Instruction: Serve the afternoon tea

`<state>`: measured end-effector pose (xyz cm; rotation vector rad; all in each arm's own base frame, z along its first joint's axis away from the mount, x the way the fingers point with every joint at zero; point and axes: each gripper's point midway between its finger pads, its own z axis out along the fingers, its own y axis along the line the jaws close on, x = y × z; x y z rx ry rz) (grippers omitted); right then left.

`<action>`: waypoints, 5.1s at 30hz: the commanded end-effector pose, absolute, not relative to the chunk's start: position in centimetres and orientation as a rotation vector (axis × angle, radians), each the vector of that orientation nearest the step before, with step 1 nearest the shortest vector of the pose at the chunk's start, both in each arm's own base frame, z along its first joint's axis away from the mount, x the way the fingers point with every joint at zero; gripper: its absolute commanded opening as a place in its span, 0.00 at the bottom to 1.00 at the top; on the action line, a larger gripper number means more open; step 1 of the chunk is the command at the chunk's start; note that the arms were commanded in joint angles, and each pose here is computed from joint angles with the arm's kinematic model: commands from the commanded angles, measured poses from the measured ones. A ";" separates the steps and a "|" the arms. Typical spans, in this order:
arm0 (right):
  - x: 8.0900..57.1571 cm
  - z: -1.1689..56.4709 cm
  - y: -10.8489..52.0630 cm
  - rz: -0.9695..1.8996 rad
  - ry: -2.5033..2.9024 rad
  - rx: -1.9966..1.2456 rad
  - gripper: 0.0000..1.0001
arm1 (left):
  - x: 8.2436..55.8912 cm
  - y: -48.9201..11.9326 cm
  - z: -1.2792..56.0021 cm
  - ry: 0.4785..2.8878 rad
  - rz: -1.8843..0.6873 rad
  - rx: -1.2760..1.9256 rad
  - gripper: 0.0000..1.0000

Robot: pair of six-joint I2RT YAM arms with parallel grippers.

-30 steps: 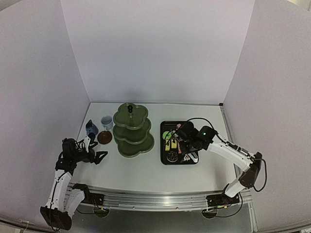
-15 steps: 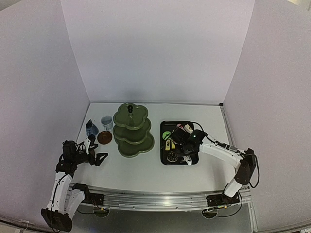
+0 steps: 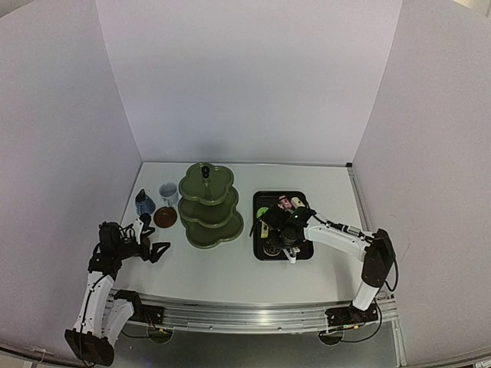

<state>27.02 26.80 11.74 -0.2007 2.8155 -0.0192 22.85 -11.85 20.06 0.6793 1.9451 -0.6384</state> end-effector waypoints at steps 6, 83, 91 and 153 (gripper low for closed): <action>26.7 12.4 26.1 -0.021 2.796 -0.141 0.46 | 22.8 -11.9 19.9 1.939 -0.618 0.712 1.00; 28.9 12.5 38.0 0.502 2.565 -0.603 0.01 | 23.4 -10.6 19.6 1.944 -0.517 0.645 1.00; 28.7 11.7 38.2 0.484 2.574 -0.600 0.16 | 23.3 -10.6 19.5 1.945 -0.518 0.650 1.00; 24.9 14.3 28.3 0.050 2.814 -0.140 0.46 | 23.5 -10.6 18.8 1.948 -0.515 0.654 1.00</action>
